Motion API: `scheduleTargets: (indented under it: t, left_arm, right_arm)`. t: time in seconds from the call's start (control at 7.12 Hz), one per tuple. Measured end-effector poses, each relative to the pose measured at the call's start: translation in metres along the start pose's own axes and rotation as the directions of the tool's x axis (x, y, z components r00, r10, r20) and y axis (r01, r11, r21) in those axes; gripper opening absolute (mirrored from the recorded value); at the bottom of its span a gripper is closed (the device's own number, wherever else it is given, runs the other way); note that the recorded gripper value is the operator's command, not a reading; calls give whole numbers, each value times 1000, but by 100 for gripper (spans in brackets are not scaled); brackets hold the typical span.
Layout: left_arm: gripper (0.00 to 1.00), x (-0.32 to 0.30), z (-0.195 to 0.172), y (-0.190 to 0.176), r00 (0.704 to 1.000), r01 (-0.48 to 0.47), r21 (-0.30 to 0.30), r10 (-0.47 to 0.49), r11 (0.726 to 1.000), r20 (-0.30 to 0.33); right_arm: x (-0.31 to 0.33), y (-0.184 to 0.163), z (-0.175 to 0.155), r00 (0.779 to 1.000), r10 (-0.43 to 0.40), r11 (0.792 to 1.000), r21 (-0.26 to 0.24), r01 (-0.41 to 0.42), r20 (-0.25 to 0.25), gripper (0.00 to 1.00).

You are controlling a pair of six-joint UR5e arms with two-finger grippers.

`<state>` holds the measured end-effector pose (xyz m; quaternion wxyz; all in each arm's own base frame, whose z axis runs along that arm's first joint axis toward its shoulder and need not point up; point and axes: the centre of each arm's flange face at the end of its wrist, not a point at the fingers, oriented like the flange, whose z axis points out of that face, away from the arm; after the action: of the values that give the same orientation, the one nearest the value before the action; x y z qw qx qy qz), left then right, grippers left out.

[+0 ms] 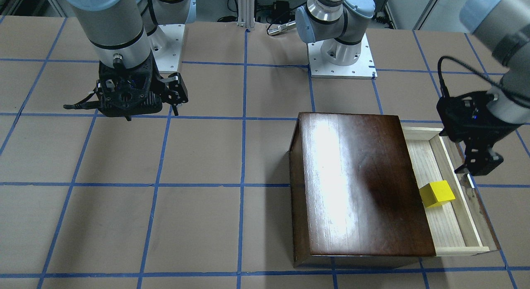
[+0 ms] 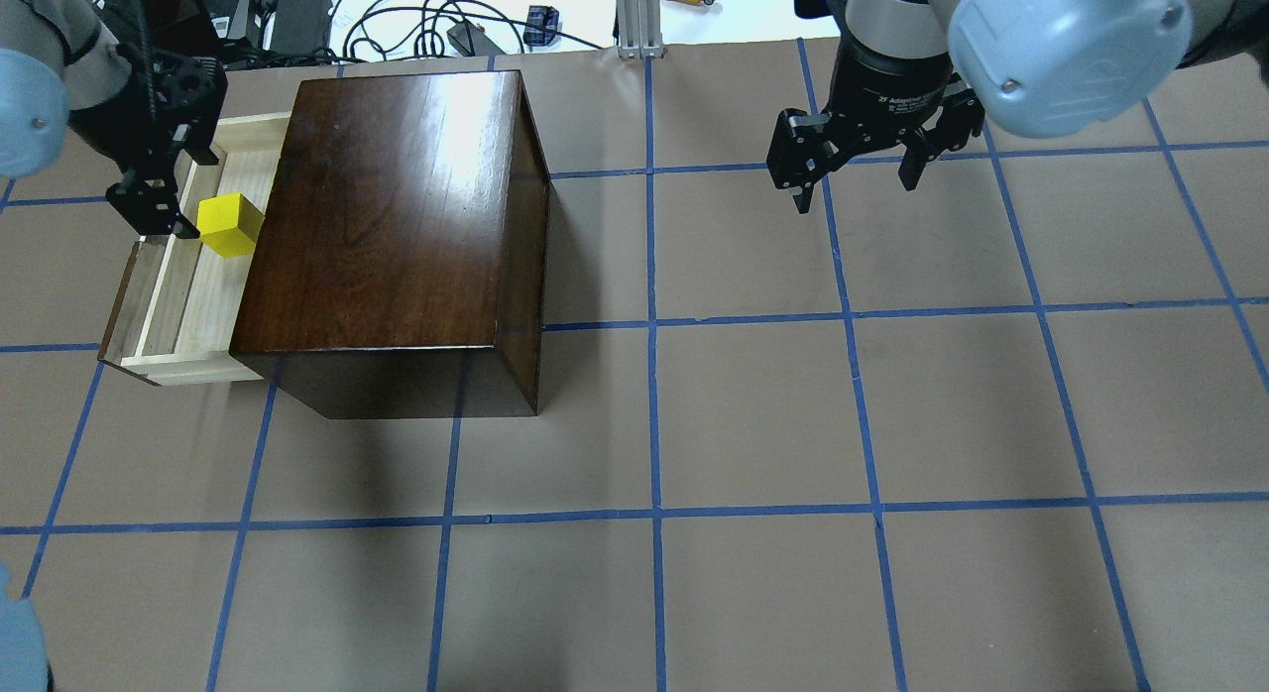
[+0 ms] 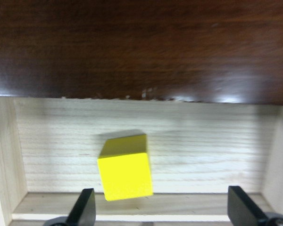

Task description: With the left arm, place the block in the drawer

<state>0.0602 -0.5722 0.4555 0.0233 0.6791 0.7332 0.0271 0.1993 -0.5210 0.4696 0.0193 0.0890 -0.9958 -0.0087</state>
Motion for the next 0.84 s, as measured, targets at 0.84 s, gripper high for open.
scheduleTargets:
  t: [0.84]
  left_arm:
    - [100,42,-46,-61,615,786,45,-788,616,40]
  right_arm:
    - [0,0,0,1000,-1,1000,0,1,0,100]
